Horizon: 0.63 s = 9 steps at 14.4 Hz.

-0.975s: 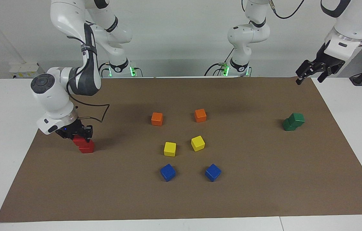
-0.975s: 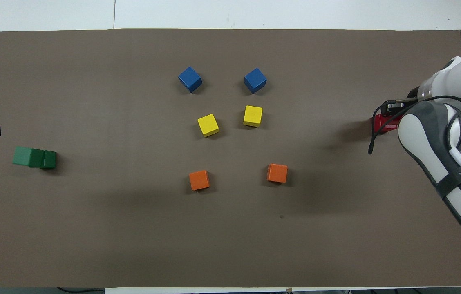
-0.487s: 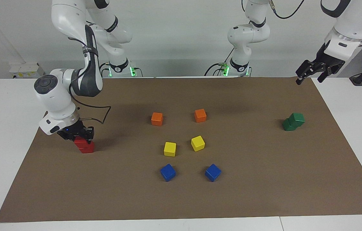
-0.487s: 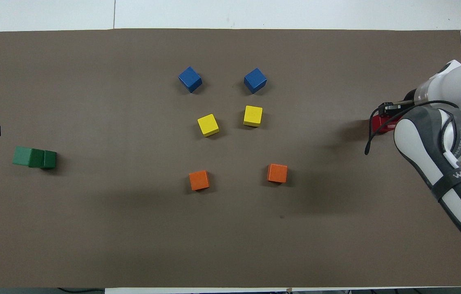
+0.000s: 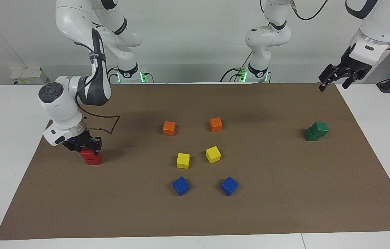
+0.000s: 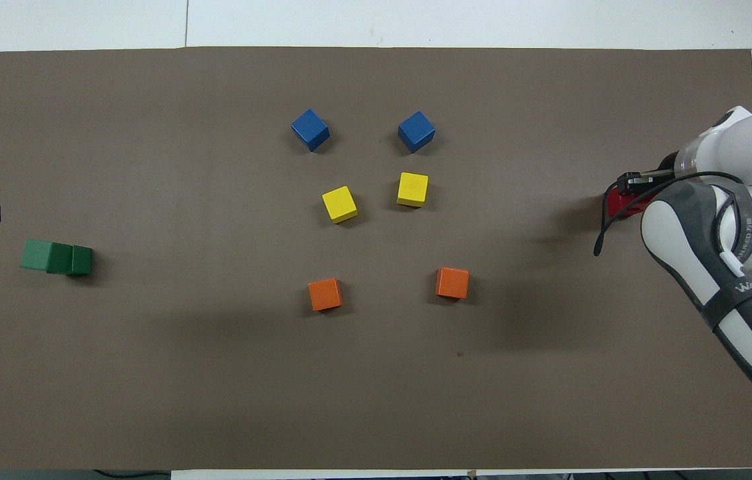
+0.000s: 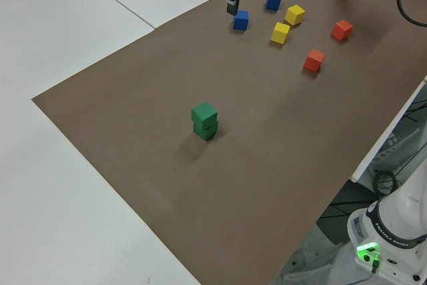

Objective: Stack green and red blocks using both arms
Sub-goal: 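Lower and align the red block onto the first red with the right gripper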

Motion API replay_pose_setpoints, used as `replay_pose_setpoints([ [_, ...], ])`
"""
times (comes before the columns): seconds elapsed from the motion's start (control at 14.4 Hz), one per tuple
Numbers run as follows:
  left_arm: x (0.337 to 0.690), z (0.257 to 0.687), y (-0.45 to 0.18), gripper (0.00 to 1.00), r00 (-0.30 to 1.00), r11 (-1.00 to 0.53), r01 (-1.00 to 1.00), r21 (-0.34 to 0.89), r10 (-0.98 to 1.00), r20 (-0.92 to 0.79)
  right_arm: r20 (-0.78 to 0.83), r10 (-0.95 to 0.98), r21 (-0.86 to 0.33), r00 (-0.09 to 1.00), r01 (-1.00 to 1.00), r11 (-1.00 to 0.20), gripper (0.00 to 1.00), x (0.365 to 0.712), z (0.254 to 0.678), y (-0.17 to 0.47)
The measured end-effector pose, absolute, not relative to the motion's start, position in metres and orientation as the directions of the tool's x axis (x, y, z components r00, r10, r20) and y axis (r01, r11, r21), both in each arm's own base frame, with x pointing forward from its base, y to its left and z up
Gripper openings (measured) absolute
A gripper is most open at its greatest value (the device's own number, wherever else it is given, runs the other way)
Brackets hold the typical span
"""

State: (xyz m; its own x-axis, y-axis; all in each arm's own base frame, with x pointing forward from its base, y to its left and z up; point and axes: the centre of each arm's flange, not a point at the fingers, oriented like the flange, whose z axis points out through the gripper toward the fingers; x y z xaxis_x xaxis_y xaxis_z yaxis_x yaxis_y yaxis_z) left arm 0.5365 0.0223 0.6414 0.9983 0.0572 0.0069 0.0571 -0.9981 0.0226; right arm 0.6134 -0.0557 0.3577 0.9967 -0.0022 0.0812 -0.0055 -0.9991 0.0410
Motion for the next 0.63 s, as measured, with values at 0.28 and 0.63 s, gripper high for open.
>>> replay_pose_setpoints([
  [0.28,0.5360,0.6422,0.0220,1.00,0.998,-0.998,0.056,0.023,0.057,0.008,0.080,-0.008,0.040,0.997,-0.012,-0.999,0.55,0.6116,0.3524,-0.0595],
  [0.63,0.5360,0.6423,0.0218,1.00,0.998,-0.998,0.056,0.023,0.056,0.009,0.076,-0.004,0.040,0.997,-0.007,-0.999,0.55,0.6107,0.3505,-0.0569],
])
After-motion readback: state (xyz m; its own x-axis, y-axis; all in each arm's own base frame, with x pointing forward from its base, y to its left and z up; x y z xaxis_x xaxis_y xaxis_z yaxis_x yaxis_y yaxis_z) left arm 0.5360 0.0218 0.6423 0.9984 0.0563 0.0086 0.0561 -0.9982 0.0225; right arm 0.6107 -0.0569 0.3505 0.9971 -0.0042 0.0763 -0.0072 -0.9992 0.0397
